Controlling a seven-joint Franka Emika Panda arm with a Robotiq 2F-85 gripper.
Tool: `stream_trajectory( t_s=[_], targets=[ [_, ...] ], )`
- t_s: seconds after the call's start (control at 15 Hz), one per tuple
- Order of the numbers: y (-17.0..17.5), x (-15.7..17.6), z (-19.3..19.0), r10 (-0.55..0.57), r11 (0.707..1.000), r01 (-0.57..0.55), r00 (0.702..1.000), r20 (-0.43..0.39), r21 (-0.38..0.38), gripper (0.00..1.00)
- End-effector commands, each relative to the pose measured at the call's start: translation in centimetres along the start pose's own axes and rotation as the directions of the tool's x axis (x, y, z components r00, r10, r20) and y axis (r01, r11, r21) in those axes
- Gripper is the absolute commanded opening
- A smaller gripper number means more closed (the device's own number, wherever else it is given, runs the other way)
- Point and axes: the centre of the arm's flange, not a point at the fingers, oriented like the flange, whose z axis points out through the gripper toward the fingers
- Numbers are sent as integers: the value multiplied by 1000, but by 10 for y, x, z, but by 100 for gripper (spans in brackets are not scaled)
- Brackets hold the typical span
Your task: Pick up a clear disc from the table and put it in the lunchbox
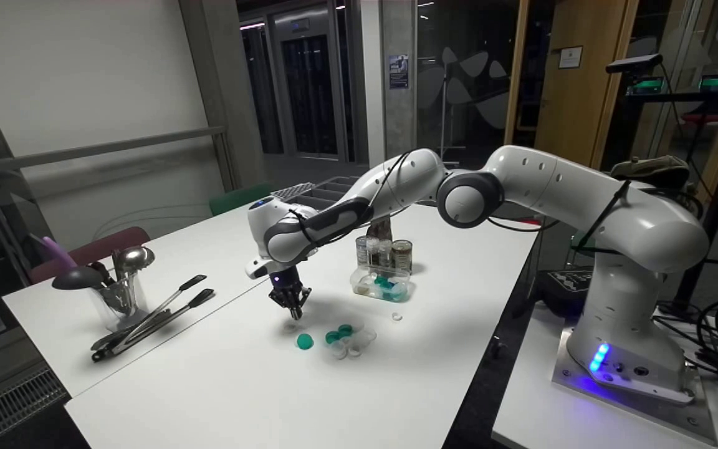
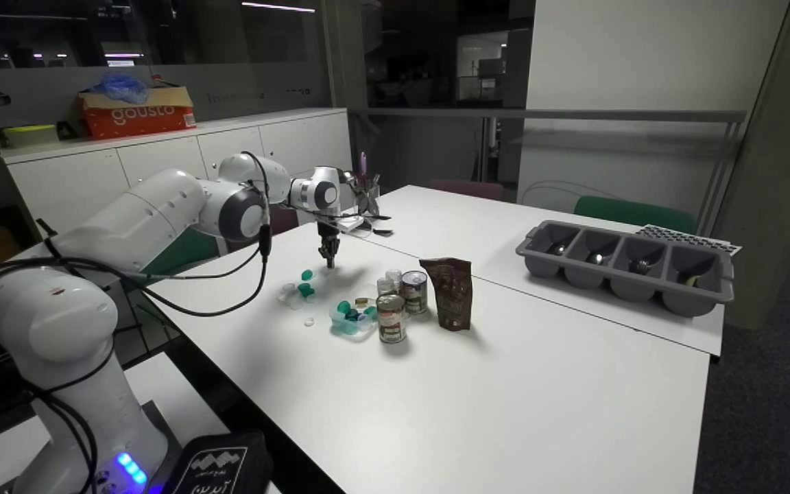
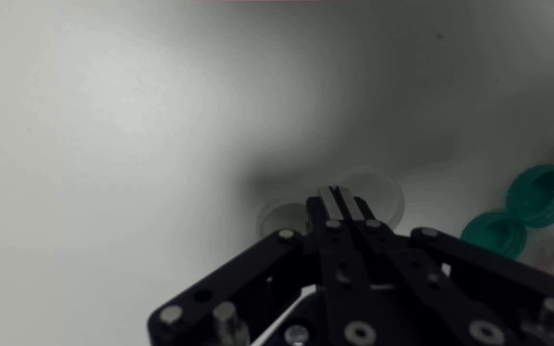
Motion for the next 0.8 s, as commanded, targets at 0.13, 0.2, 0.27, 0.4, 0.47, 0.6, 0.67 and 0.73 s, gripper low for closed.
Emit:
stream_trajectory(
  t_s=[0.13,0.2,0.27,0.4,0.47,0.6,0.67,0.73],
  targets=[
    [-73,0,-29,227,973,-230,971,73,32,1],
    [-82,1,-30,253,965,-257,964,82,48,1],
    [-88,1,-29,282,956,-288,955,91,61,1],
    [-98,-1,-27,336,938,-342,937,94,63,1],
    [-104,-2,-25,361,928,-367,928,94,63,1],
    [-114,2,-19,406,911,-410,911,78,46,1],
    [-118,4,-17,431,901,-434,900,69,31,1],
    [-121,6,-14,449,893,-450,892,60,8,1]
  ],
)
